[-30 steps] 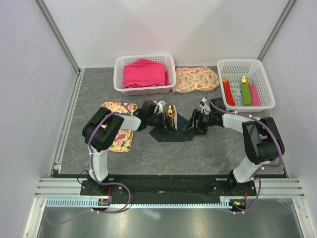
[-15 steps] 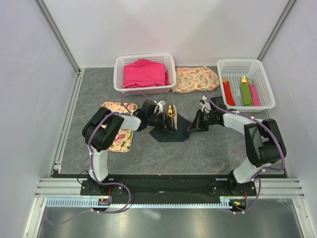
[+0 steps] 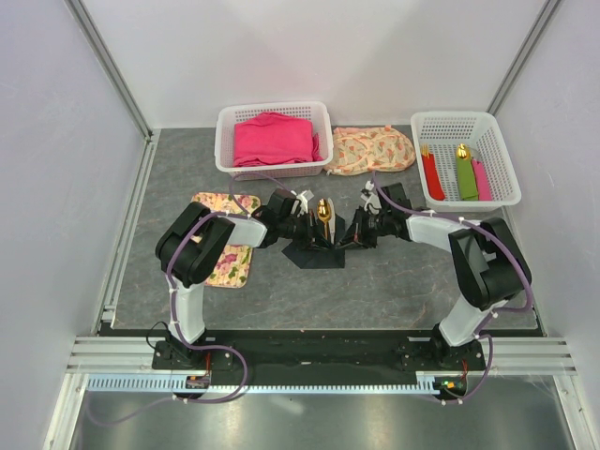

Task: Place the utensils on the paper napkin and roll it up

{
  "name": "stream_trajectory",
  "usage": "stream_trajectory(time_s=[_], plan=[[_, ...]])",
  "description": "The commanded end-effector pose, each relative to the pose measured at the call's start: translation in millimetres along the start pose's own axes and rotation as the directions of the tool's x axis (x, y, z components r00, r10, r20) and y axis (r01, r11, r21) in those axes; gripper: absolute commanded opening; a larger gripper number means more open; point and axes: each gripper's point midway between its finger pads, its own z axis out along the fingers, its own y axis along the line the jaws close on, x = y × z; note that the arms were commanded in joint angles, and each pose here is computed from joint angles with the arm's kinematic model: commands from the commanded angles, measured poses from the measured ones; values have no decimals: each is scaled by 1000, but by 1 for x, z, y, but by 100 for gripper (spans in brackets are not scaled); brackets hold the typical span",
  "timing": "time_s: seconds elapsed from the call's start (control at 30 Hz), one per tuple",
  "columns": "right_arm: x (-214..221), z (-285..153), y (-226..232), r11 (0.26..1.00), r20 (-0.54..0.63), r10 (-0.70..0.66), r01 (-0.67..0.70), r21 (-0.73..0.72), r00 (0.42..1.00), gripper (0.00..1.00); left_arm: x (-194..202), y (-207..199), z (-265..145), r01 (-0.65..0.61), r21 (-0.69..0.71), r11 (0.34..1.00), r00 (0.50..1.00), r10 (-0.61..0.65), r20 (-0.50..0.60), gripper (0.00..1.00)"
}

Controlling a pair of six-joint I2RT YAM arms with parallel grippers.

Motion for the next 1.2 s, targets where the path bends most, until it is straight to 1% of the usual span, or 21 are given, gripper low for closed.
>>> stream_trajectory(time_s=[0.0, 0.27, 0.53, 0.57, 0.7, 0.9, 1.17], plan=[[-12, 8, 20, 998, 18, 3, -2, -62, 1000, 0, -6, 11, 1, -7, -42, 999, 1000, 8, 18, 2], [-8, 23, -2, 999, -5, 32, -32, -12, 999, 0, -7, 5, -3, -3, -22, 1000, 1000, 3, 20, 3], [-6, 26, -16, 998, -1, 37, -37, 46, 999, 0, -14, -23, -20, 5, 61, 998, 999, -8, 43, 4], [-6, 26, -17, 998, 0, 36, -36, 51, 999, 0, -16, -30, -25, -7, 81, 997, 999, 3, 49, 6], [-6, 25, -19, 998, -1, 28, -28, 61, 1000, 0, -11, -39, -39, -14, 102, 995, 999, 8, 53, 11], [-9, 22, -12, 999, 9, 17, -17, 46, 1000, 0, 12, -21, -50, 6, 62, 998, 1000, -6, 8, 10], [-11, 21, -7, 999, 10, 14, -14, 34, 1000, 0, 31, 0, -44, 25, 26, 999, 999, -24, -36, 7]])
